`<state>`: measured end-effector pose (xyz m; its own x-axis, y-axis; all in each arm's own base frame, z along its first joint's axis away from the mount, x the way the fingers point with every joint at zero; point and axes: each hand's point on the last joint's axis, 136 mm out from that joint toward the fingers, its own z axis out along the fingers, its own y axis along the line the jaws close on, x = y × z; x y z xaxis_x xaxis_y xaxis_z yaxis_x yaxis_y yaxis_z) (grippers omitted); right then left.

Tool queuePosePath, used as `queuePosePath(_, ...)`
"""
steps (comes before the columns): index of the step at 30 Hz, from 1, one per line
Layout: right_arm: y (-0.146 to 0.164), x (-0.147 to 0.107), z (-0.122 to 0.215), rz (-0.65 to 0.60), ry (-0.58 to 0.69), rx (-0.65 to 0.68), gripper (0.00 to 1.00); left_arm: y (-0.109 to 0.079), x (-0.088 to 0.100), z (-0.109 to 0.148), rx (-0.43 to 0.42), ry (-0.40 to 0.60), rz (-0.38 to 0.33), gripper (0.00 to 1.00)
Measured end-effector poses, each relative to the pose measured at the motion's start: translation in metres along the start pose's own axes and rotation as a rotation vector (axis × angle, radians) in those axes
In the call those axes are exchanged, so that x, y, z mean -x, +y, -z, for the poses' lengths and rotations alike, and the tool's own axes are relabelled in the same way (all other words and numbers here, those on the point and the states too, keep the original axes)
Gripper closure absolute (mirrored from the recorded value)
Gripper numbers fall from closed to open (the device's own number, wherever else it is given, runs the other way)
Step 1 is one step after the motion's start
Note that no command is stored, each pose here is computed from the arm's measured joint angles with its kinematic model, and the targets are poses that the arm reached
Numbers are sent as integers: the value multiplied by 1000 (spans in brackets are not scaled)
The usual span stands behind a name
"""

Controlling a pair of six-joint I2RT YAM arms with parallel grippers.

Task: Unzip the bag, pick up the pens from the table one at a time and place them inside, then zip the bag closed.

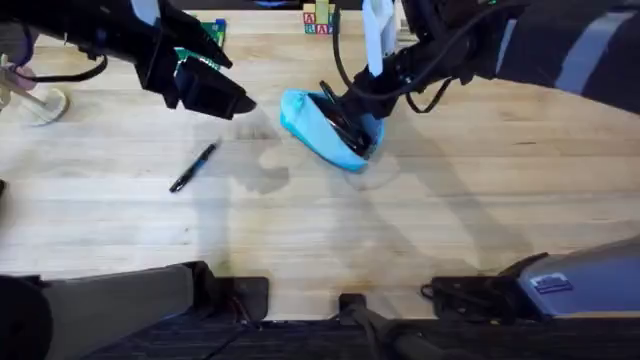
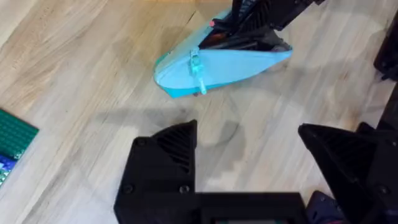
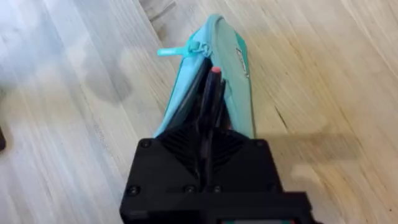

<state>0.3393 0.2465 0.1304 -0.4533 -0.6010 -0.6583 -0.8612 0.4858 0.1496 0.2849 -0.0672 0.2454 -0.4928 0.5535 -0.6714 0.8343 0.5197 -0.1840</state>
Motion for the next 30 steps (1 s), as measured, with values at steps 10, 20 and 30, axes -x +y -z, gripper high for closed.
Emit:
queuePosePath(10,1,-2,0,-5,9,4,967,0,0,0,0,0,0,7)
queuePosePath(20,3,-5,0,-11,18,11,967,0,0,0,0,0,0,9)
queuePosePath(30,3,-5,0,-11,20,14,59,0,0,0,0,0,0,7)
